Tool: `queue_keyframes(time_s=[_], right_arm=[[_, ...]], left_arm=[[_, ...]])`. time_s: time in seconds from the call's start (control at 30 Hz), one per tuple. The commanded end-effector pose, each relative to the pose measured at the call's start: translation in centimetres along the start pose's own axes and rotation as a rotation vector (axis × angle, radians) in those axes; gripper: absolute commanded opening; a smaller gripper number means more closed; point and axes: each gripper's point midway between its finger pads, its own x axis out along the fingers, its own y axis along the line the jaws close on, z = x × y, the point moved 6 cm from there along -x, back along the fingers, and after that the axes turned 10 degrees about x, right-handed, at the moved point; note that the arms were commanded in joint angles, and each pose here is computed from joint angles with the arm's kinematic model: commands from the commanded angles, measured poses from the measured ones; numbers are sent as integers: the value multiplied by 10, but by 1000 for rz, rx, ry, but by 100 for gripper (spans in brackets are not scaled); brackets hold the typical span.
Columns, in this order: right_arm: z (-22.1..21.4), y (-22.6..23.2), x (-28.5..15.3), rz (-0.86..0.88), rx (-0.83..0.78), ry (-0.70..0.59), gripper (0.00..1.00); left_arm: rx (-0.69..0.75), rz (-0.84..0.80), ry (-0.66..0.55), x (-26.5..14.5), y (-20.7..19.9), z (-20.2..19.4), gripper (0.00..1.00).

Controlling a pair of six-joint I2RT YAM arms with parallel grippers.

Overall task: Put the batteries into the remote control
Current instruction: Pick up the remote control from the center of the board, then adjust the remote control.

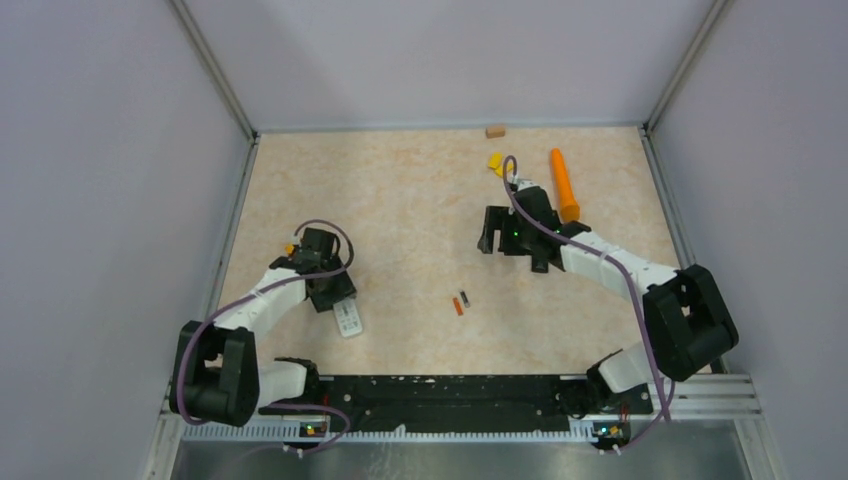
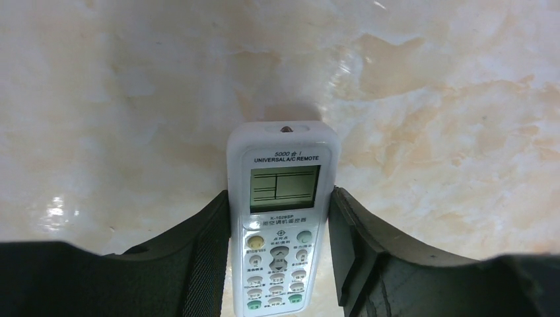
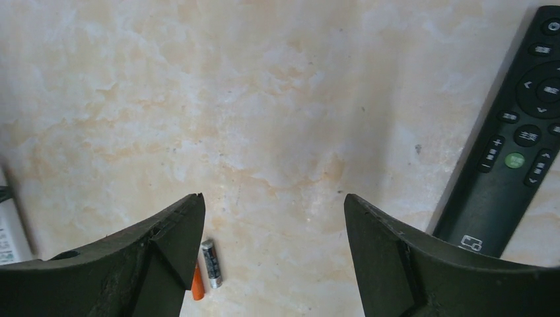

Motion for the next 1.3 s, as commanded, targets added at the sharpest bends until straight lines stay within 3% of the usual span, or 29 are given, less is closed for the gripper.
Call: queue_keyframes(time_s=[0.0,0.27,0.43,0.7,1.0,1.27], right_arm=[[9,33,-19,237,22,-24,78],[-18,99,-46,774,145,95,79],[-46,147,-73,992,141,146,83],[-52,168,-86,1126,279,198,87],[-49,187,-100,1233,279,231,87],[-53,208,-117,1370,278,289,70]], left_arm=[[47,-184,-79,-19,-28,23,29],[40,-587,-113,-58,-80,44,29],[18,-875,-146,-94,-112,57,30],[34,-1130,-220,-157,-134,70,32],[36,-1288,-246,-201,-139,70,34],[43,-1361,-270,-220,-140,71,36]])
